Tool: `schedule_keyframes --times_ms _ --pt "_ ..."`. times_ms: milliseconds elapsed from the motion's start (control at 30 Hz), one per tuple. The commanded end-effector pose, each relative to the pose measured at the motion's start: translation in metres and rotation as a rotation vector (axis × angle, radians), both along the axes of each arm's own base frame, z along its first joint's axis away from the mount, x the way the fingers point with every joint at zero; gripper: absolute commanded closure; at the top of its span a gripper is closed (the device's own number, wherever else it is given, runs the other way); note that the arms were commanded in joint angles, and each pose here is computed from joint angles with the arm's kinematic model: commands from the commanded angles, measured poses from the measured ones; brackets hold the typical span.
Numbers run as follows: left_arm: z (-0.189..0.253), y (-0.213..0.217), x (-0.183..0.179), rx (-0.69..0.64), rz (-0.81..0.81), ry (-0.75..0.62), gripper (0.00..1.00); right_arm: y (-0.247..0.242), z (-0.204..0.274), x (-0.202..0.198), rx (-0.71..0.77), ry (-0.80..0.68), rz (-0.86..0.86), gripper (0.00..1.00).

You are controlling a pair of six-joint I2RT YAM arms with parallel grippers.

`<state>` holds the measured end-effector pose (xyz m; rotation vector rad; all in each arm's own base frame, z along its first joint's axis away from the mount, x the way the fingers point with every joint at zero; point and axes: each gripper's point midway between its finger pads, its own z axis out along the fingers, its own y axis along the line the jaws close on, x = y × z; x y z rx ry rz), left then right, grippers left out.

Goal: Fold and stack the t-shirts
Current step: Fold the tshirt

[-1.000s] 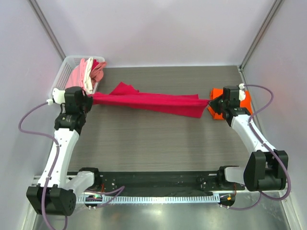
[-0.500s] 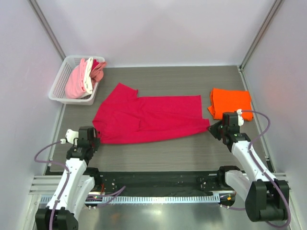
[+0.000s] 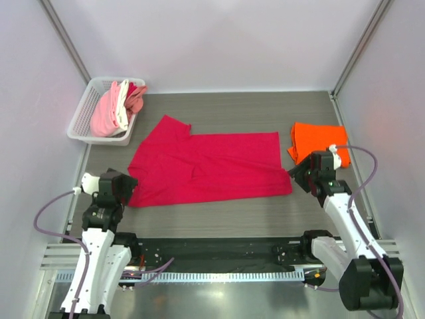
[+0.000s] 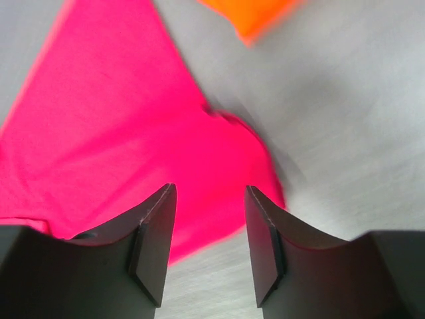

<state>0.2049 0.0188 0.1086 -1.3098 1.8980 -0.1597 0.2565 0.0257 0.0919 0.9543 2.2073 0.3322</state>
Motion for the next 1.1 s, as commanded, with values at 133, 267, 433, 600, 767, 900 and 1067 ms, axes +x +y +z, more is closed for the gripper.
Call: schedule_keyframes --times_ms 133,267,433,600,767,900,1067 --pt "0.098 -0.014 0.067 0.157 -0.252 -0.225 0.01 -0.007 0.070 0.088 -0.146 -0.126 0.126 0.51" --pt "0.105 -0.034 0.117 0.109 -0.349 -0.266 0.00 -0.002 0.055 0.130 -0.142 -0.102 0.166 0.52" --pt "0.083 -0.048 0.180 0.063 -0.414 -0.191 0.02 -0.004 0.022 0.181 -0.168 -0.010 0.193 0.52" --pt "0.081 -0.061 0.241 0.014 -0.444 -0.199 0.02 0.005 -0.001 0.222 -0.167 0.025 0.206 0.48" --pt "0.048 -0.084 0.304 -0.088 -0.468 -0.159 0.03 0.015 -0.036 0.251 -0.174 0.084 0.214 0.43" --pt "0.049 -0.097 0.342 -0.117 -0.474 -0.176 0.05 0.021 -0.047 0.260 -0.183 0.095 0.229 0.46" --pt "0.036 -0.108 0.368 -0.087 -0.537 -0.138 0.06 0.017 -0.067 0.260 -0.202 0.137 0.221 0.54"
